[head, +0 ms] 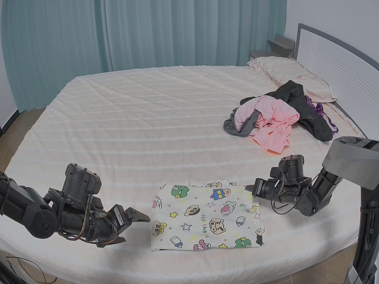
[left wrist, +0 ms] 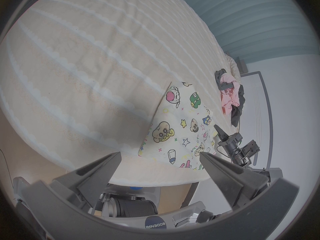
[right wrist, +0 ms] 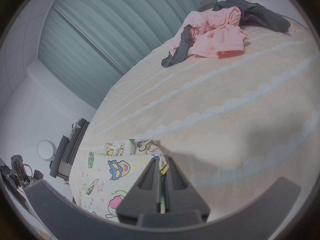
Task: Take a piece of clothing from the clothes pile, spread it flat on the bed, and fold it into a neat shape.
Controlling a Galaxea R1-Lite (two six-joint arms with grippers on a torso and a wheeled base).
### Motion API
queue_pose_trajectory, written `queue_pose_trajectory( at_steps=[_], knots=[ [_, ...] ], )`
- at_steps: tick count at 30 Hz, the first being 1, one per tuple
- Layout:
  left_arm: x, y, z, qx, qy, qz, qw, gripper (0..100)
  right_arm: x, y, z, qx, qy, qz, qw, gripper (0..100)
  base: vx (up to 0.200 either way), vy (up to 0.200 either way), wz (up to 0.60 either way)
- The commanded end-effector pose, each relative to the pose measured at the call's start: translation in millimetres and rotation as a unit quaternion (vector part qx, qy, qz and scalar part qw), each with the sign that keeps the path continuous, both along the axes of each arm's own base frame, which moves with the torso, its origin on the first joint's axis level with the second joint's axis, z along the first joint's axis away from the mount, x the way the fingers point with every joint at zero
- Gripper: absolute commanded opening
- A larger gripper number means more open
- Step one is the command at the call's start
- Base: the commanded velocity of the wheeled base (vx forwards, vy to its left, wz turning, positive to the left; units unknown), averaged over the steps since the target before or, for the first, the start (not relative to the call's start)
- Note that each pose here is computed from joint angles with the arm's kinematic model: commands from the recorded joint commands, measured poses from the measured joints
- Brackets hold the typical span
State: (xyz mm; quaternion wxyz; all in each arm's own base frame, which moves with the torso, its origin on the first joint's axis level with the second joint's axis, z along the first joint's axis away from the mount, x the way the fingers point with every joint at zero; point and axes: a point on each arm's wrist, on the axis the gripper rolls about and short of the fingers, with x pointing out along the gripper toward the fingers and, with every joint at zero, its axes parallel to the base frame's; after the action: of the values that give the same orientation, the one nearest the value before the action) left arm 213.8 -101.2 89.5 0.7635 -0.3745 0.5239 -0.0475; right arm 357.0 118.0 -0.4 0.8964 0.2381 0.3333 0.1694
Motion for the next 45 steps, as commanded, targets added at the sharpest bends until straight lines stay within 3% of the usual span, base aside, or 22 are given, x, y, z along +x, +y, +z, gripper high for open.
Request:
queue_pose_trajectory(
  at_steps=[1, 11, 17, 18, 31, 45],
  knots=[
    [0, 0, 0, 0.0, 0.001, 0.0, 1.0, 100, 2, -3, 4, 0.002, -0.007, -0.005, 1.0, 0, 0.0, 0.0, 0.0],
    [0, 0, -1, 0.001, 0.002, -0.001, 1.0, 100, 15, -1, 16, 0.01, -0.039, -0.006, 0.9992, 0, 0.0, 0.0, 0.0],
    [0, -1, -2, 0.002, 0.004, -0.002, 1.0, 100, 19, -1, 8, 0.006, -0.032, 0.0, 0.9995, 0, 0.0, 0.0, 0.0],
    [0, -1, -2, 0.002, 0.004, -0.002, 1.0, 100, 20, -1, 7, 0.007, -0.034, 0.0, 0.9994, 100, 0.0, 0.0, 0.0],
    [0, -1, -3, 0.003, 0.006, -0.002, 1.0, 100, 16, -4, 36, 0.021, -0.073, -0.005, 0.9971, 100, 0.0, 0.0, 0.0],
    [-1, -2, -3, 0.003, 0.006, -0.005, 1.0, 100, -13, 8, 40, 0.015, -0.063, 0.024, 0.9976, 100, 0.0, 0.0, 0.0]
  ],
)
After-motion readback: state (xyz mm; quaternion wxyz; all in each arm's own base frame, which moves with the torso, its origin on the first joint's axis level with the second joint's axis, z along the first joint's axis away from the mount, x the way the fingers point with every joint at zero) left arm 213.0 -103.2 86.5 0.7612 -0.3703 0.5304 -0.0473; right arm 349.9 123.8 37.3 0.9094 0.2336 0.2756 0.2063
